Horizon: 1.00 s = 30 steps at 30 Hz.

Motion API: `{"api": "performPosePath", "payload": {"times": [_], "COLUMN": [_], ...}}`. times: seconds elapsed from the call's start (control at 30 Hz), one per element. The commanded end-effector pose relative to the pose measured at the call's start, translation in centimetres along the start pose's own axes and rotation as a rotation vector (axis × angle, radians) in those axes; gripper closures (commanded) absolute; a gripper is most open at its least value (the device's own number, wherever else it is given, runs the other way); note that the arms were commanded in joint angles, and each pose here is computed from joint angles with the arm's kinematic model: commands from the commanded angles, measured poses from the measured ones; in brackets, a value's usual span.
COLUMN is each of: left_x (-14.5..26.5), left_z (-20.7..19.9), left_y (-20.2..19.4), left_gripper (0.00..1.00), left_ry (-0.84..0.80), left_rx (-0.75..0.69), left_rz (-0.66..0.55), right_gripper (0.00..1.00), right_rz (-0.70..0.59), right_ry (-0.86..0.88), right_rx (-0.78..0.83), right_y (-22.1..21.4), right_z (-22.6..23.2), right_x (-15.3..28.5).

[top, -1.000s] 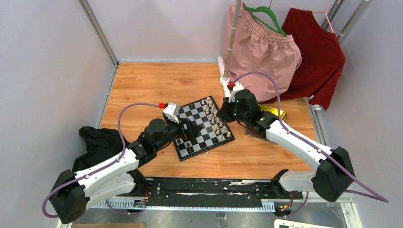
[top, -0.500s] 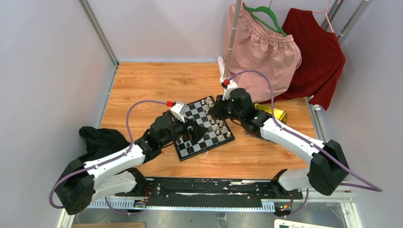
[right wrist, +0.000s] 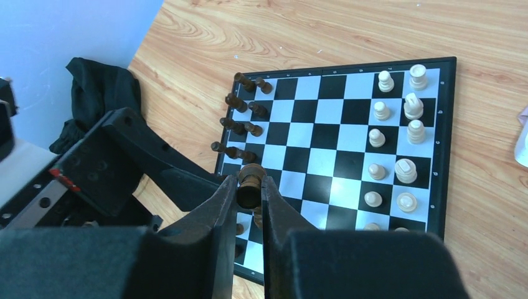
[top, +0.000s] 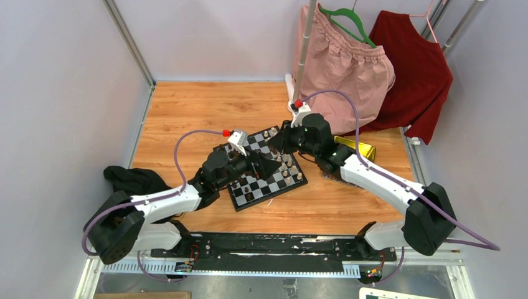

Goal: Set up the chess pieces on the board
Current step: Pick up the chess piece from the storage box.

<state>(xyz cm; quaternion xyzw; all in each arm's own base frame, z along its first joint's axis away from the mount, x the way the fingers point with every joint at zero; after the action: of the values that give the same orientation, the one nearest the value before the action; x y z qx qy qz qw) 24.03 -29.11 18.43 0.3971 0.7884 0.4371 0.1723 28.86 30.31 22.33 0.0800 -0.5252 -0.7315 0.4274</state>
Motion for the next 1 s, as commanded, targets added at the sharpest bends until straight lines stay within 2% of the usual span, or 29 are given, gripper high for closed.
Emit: {"api": "performPosePath", "payload": {"times": [0.0, 0.23, 0.53, 0.97], "left_x": [-0.6, -0.7, -1.0, -1.2], "left_z": [-0.9, 0.1, 0.8, 0.6], "left_y": [1.0, 1.2, 1.4, 1.7], "left_gripper": [0.0, 0.01, 0.06, 0.3], "left_ry": [-0.048, -0.01, 0.012, -0.021], "left_rx": [0.039, 0.066, 0.091, 0.119], "left_rz": [-0.073, -0.122, -0.172, -0.216], "right_gripper": [1.0, 1.0, 1.0, 1.0], "right_rz": [-0.026, -0.025, -0.02, -0.013], "right_ry": [0.065, 0.082, 0.093, 0.089], "right_rx": [-0.021, -0.036, -0.048, -0.054], "right_y": [0.7, 0.5, 0.1, -0.2], "right_z": [1.8, 2.1, 2.3, 2.1], "right_x": [-0.4, -0.5, -0.4, -0.7]}}
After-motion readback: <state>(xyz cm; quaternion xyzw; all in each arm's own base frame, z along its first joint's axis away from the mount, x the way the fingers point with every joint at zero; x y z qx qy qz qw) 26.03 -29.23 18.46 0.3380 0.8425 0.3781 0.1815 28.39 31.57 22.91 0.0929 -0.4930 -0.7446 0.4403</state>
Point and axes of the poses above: each gripper's point midway between its finger pads, its own x axis back along the fingers, its own z axis along the line the jaws close on, y = z × x, the point moved 1 cm from there along x, back along the fingers, and after that the axes turned 2 degrees about x, right-handed, at the moved point
